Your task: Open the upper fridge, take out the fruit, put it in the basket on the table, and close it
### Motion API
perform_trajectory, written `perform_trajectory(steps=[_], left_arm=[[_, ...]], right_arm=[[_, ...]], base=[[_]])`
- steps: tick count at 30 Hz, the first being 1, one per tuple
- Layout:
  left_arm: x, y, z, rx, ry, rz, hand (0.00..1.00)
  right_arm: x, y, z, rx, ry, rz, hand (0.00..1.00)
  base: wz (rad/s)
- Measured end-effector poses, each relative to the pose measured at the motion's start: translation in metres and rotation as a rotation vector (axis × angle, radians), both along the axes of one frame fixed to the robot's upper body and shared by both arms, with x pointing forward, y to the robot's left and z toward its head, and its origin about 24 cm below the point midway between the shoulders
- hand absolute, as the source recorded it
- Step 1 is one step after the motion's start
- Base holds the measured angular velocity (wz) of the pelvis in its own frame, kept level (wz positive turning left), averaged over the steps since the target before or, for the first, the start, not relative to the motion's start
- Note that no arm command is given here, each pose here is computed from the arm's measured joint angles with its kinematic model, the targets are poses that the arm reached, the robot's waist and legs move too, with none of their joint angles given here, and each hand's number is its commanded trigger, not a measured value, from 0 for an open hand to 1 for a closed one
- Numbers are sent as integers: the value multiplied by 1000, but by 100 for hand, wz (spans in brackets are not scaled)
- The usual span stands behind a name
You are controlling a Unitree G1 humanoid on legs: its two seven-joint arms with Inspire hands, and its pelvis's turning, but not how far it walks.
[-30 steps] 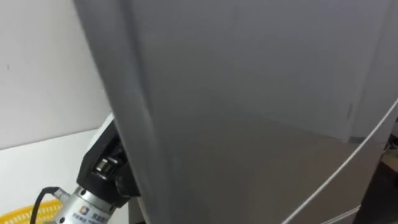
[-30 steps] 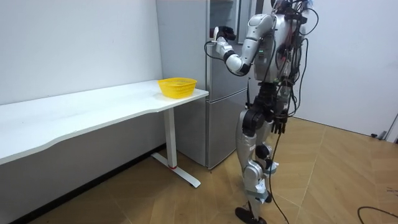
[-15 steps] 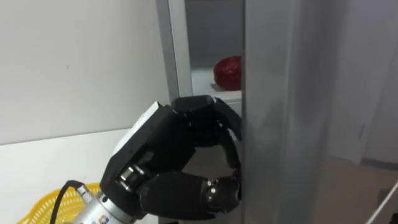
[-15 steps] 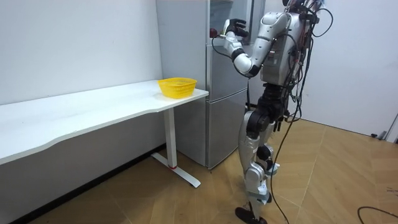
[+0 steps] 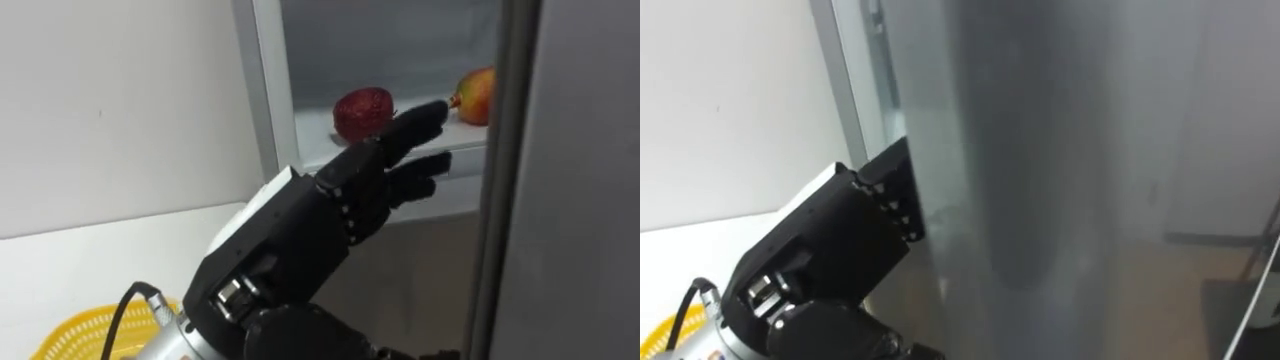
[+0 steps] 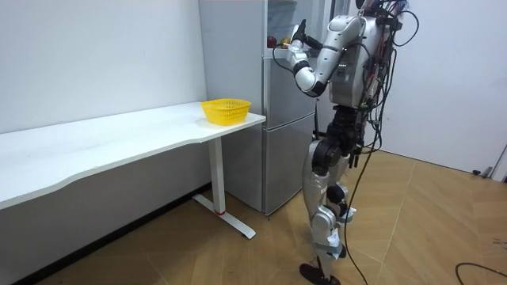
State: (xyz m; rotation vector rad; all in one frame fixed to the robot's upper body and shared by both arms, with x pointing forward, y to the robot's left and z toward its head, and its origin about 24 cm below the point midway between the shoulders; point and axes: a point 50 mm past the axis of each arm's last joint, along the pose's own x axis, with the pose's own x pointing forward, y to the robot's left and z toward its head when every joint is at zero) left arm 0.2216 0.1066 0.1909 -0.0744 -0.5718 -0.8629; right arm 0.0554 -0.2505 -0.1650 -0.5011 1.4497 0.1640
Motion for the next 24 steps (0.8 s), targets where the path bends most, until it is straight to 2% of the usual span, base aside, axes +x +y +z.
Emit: perform_trajectory(steps=[24], left_arm=[[0, -9, 19, -12, -84, -59, 0]], right_arm=[[11, 0, 2, -35, -72, 9, 0]], base=[[-4]])
